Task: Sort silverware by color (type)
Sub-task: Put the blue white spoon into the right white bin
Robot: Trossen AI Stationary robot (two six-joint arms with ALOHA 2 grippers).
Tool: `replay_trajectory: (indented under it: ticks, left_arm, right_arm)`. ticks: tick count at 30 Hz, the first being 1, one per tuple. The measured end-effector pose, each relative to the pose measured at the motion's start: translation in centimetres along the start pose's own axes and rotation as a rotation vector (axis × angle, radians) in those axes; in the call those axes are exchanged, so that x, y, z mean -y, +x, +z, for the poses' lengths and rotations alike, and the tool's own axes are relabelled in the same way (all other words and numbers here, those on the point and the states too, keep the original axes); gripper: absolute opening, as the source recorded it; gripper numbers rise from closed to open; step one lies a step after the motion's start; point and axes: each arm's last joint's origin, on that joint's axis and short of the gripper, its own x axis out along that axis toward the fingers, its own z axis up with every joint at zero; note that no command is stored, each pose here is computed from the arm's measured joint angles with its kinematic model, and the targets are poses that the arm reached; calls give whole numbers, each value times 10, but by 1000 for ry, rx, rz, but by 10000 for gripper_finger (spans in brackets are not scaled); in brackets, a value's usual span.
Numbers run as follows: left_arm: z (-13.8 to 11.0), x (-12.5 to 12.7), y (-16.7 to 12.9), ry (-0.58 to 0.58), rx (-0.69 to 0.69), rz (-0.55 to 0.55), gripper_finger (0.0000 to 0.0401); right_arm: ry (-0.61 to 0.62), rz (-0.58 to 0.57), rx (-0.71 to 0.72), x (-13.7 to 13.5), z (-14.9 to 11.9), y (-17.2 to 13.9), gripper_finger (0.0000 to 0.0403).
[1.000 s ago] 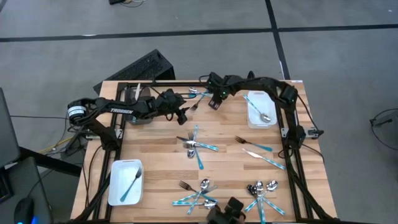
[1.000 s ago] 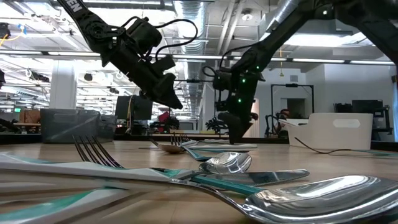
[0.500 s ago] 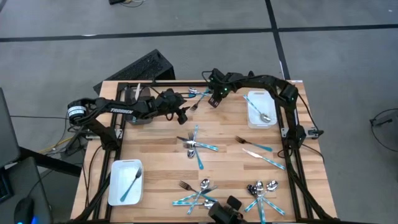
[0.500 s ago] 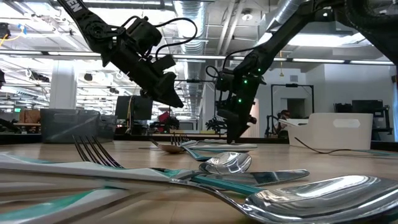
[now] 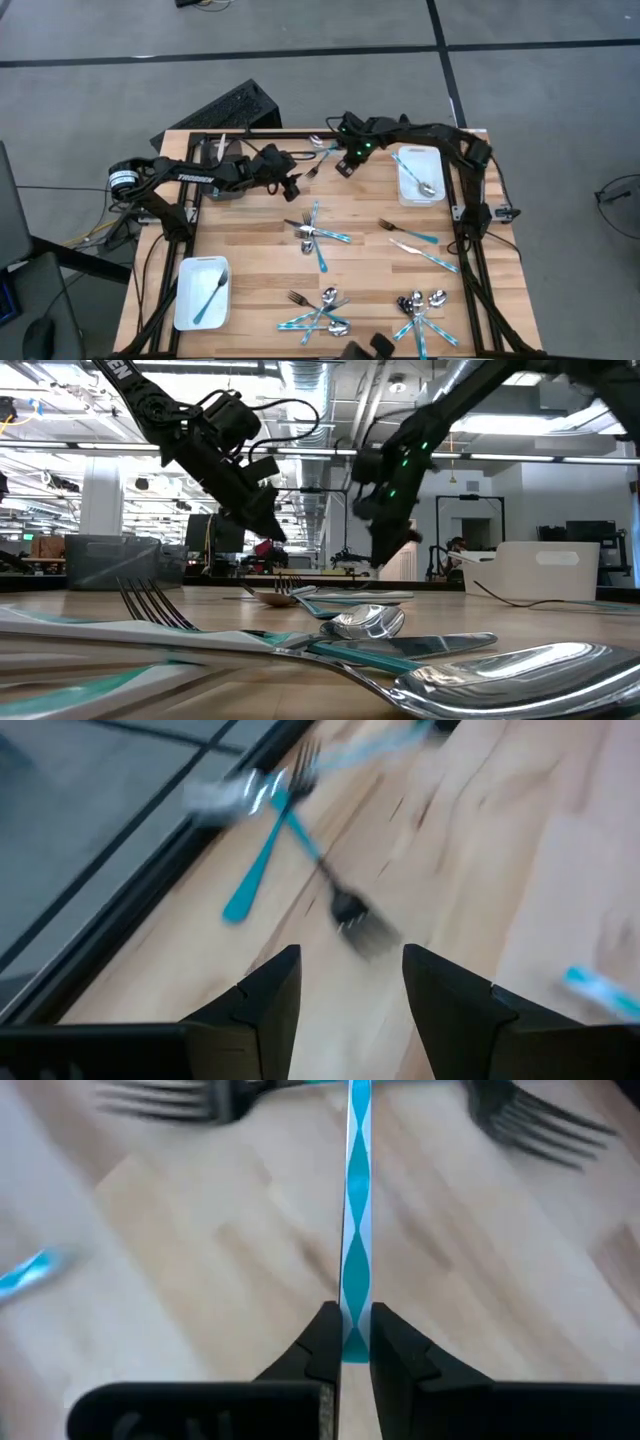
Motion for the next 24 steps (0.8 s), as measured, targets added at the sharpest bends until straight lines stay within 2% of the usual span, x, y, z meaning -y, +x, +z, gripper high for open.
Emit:
replay_trajectory:
  ticks: [5,10,13,17,24]
  left_arm:
    - [-8,-1,0,-7,-83,52,164]
    - [-7,-1,0,-13,-70,52,164]
    - [-5,-1,0,-15,-47,51,164]
    - [-2,-1,0,-18,-18,46,164]
    - [3,-1,0,-26,33,36,164]
  right_arm:
    - [-12,11,79,-13,-36,-55,53]
    - [66,-134,170,-11,-98,-91,53]
    - [127,-223,183,-10,-138,-101,53]
    - [164,-274,188,-14,-181,-109,53]
    - [255,-353,162,-14,-225,-125,54]
